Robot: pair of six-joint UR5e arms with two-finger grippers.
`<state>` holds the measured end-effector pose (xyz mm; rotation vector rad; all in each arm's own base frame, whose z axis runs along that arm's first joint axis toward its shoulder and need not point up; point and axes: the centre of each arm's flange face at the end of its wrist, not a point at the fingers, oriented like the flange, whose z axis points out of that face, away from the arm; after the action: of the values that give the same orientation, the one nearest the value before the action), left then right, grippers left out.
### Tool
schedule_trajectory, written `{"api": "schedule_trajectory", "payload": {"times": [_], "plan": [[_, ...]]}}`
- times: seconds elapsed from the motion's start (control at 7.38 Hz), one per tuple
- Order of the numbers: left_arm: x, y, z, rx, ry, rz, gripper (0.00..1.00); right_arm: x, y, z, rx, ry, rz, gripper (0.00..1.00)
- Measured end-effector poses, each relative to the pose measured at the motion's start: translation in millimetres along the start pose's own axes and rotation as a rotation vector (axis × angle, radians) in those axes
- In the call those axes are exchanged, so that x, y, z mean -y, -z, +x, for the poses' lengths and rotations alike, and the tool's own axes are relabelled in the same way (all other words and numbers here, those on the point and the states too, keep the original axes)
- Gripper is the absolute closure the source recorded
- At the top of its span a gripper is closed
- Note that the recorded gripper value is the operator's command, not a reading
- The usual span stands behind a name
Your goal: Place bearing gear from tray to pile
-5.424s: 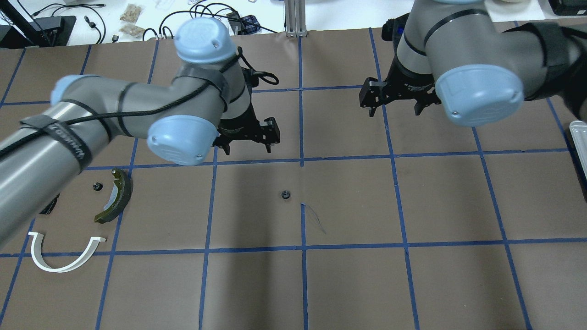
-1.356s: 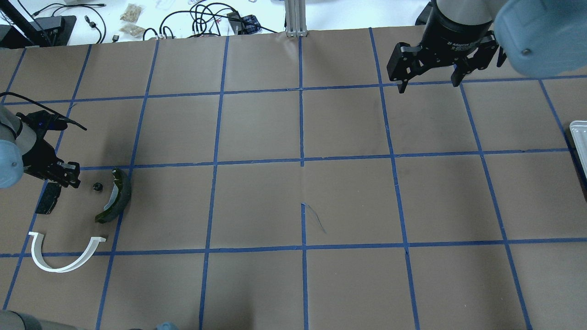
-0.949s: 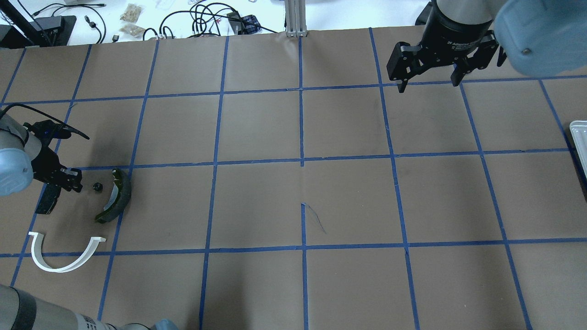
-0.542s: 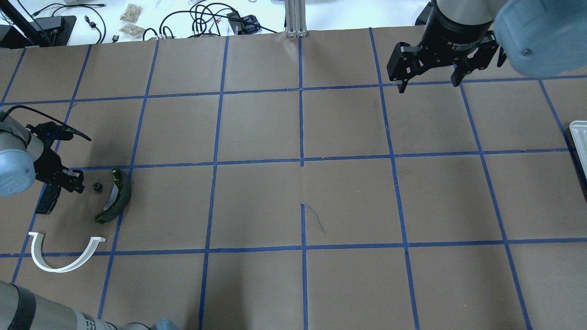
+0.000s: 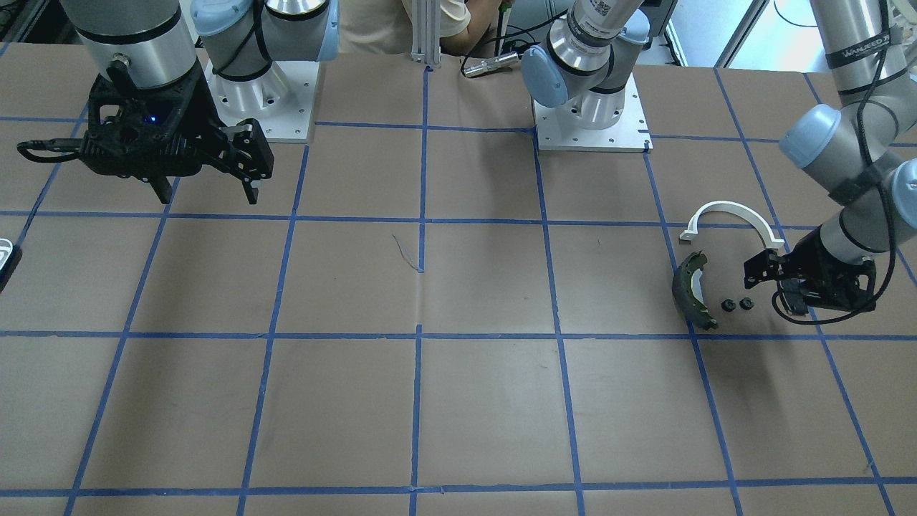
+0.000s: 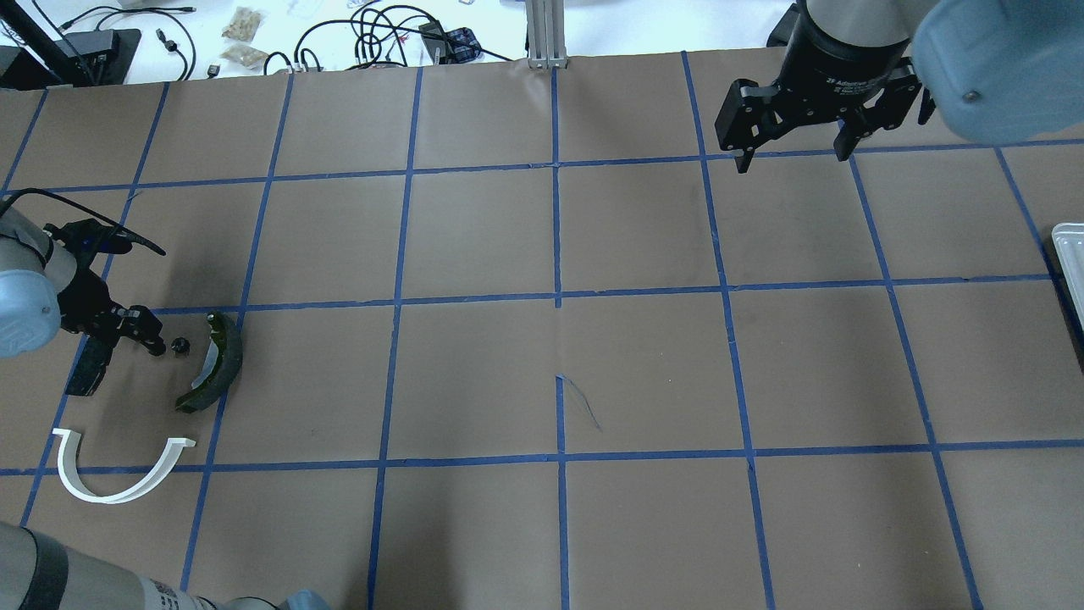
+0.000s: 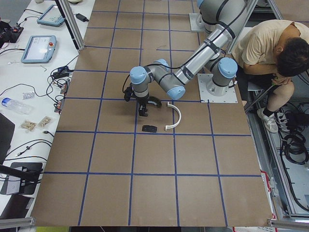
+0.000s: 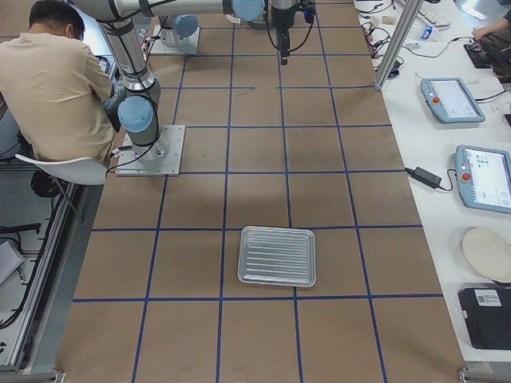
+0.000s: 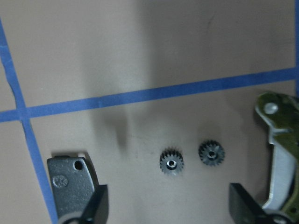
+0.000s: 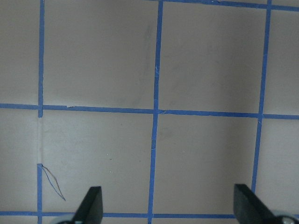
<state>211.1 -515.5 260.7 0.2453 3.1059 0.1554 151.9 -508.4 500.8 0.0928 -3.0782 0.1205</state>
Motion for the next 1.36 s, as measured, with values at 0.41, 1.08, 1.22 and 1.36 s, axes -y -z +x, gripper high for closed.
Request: {"api": "schedule_trajectory", "payload": {"times": [0.41,1.08,1.22,1.36], "plan": [[2,148,87,-0.053,0.067,-0.065,0.0,0,0,1,-0.004,0.007,0.001,0.0],[-5,231,315,0.028,0.153,0.091,0.0,0,1,4,-0.005,-0.001,0.002,0.0],[-1,227,331,0.034,0.151,0.156,0.0,-1,2,3,-0.001,-0.005,0.003,0.0],[-1,227,337,0.034,0.151,0.179,0.0,-1,3,2,0.005,-0.008,0.004,0.0]]}}
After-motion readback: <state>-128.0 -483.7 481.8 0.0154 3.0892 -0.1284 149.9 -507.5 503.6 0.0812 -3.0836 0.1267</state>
